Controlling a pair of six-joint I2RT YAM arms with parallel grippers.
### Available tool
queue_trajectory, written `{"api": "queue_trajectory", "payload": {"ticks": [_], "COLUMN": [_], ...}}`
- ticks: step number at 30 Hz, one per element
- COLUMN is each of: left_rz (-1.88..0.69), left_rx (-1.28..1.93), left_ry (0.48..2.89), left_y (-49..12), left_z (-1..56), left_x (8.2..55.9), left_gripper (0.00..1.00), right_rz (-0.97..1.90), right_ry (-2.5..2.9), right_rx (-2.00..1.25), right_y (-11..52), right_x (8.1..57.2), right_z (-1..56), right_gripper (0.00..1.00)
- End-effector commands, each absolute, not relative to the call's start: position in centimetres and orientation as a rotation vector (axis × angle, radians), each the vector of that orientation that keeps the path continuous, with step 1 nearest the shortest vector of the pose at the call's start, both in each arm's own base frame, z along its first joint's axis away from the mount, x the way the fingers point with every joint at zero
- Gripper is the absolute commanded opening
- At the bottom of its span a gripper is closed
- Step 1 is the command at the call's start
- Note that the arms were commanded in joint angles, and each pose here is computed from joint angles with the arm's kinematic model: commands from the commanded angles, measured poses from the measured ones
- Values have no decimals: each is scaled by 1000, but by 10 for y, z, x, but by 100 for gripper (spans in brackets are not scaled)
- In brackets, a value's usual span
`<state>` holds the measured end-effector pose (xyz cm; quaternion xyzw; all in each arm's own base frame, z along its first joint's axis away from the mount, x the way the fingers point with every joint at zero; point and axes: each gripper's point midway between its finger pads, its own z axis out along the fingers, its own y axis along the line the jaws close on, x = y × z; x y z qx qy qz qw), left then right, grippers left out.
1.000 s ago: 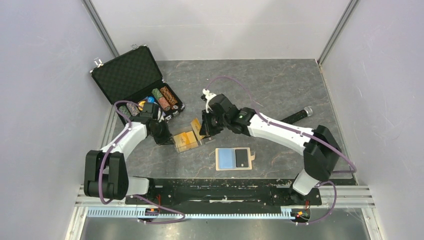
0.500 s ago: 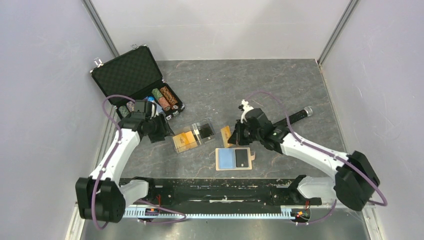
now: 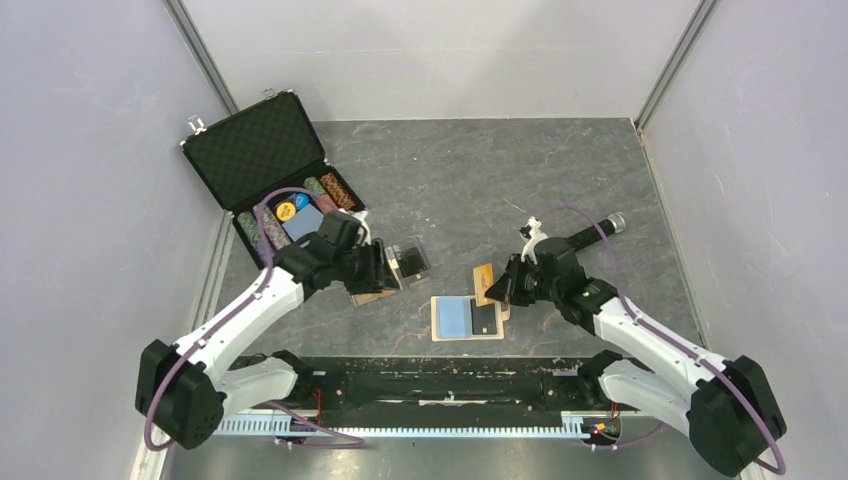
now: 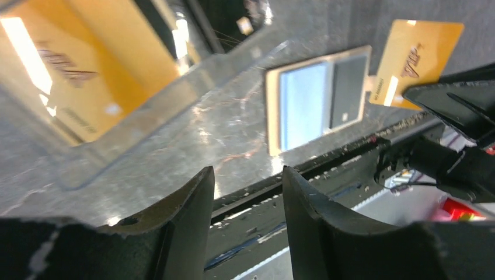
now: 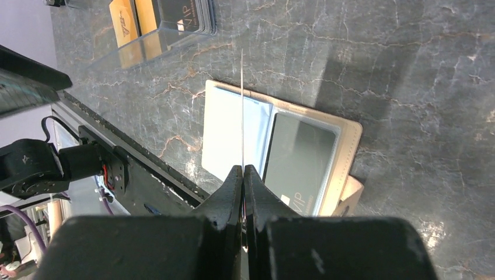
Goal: Put the credit cards into the card holder
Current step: Insert the credit card into the card slot.
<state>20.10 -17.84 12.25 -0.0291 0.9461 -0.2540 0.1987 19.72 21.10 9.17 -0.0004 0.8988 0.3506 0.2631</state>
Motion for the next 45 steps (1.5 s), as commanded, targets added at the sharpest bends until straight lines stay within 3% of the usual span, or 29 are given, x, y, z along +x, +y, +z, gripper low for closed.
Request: {"api": "queue_trajectory", "payload": {"ticks": [1, 14, 24, 45], "left_rz": [-820, -783, -598, -519], "left_rx": [-105, 47, 74, 94], "left_ry": [2592, 2722, 2799, 2868], "left_y": [-223, -304, -296, -290], "left_z": [128, 68, 31, 6], "left_x": [206, 164, 162, 157], "left_gripper": [52, 47, 38, 23], "right_rz": [1023, 1183, 1237, 1303], "right_ry": [2374, 2391, 2489, 2550], "right_rx": [-12, -26, -41, -80], "right_y": [212, 218, 221, 231], "right_x": [193, 165, 148, 143], "right_z": [101, 79, 58, 42], "right_gripper": [0, 0, 0, 0]}}
